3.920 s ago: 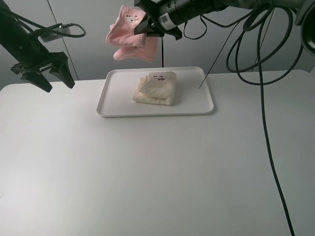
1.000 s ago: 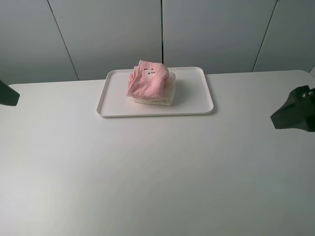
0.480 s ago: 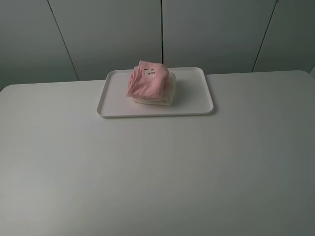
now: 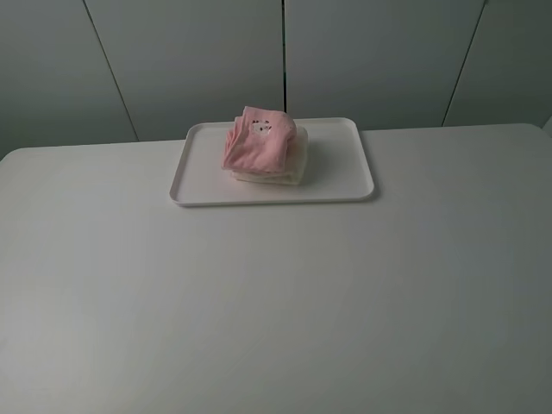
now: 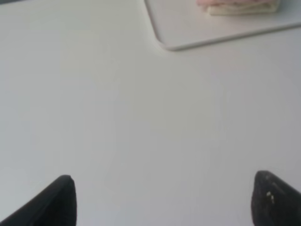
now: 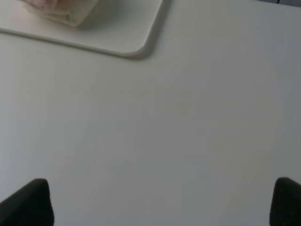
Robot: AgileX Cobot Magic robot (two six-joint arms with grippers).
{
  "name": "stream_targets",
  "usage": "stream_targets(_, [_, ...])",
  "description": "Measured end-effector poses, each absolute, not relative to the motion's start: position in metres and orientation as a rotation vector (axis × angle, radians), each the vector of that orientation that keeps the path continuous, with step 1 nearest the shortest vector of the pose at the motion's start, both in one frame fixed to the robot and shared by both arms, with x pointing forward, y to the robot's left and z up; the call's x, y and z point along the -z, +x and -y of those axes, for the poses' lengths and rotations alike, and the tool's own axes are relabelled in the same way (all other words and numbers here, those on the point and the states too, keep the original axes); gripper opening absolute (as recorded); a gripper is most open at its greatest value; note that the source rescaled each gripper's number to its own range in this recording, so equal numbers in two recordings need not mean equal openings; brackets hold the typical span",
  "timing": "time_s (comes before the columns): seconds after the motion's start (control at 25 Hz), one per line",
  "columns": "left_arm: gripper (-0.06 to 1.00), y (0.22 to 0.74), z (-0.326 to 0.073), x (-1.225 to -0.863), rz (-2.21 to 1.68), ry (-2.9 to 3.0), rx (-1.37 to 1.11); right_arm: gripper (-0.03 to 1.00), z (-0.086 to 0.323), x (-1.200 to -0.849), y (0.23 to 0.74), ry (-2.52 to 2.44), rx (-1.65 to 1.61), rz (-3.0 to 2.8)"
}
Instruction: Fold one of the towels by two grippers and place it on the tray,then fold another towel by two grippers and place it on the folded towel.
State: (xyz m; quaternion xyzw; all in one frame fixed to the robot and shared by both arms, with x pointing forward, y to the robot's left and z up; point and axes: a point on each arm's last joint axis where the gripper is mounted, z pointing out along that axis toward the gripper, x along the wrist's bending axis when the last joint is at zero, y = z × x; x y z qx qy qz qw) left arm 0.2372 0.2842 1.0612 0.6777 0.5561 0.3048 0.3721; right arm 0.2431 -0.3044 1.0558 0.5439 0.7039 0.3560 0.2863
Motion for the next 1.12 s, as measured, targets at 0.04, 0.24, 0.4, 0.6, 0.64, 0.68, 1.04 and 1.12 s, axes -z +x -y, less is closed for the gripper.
stream_targets(0.04, [0.96, 0.2337, -0.2842, -1.0611, -1.411, 1.724, -0.798, 1.00, 0.3045, -1.0553, 0.2426, 1.450, -0.953, -1.880])
stream_targets(0.24, [0.96, 0.2246, -0.2842, -1.0600, -1.397, 1.678, -0.825, 1.00, 0.3047, -1.0555, 0.2420, 1.447, -0.958, -1.876])
stream_targets(0.4, [0.96, 0.2261, -0.2854, -1.0588, -1.433, 1.620, -0.820, 1.00, 0.3023, -1.0565, 0.2418, 1.436, -0.996, -1.880])
stream_targets(0.6, [0.96, 0.2305, -0.2871, -1.0557, -1.456, 1.583, -0.828, 1.00, 0.3001, -1.0576, 0.2426, 1.413, -1.035, -1.877])
stream_targets(0.64, [0.96, 0.2306, -0.2872, -1.0558, -1.462, 1.574, -0.825, 1.00, 0.2999, -1.0561, 0.2432, 1.407, -1.034, -1.878])
stream_targets(0.68, [0.96, 0.2308, -0.2872, -1.0553, -1.465, 1.573, -0.823, 1.00, 0.2998, -1.0544, 0.2431, 1.407, -1.034, -1.881])
stream_targets(1.04, [0.96, 0.2309, -0.2875, -1.0555, -1.466, 1.570, -0.827, 1.00, 0.2987, -1.0533, 0.2427, 1.399, -1.041, -1.894])
stream_targets(1.12, [0.96, 0.2309, -0.2875, -1.0555, -1.466, 1.570, -0.827, 1.00, 0.2984, -1.0533, 0.2426, 1.398, -1.044, -1.896])
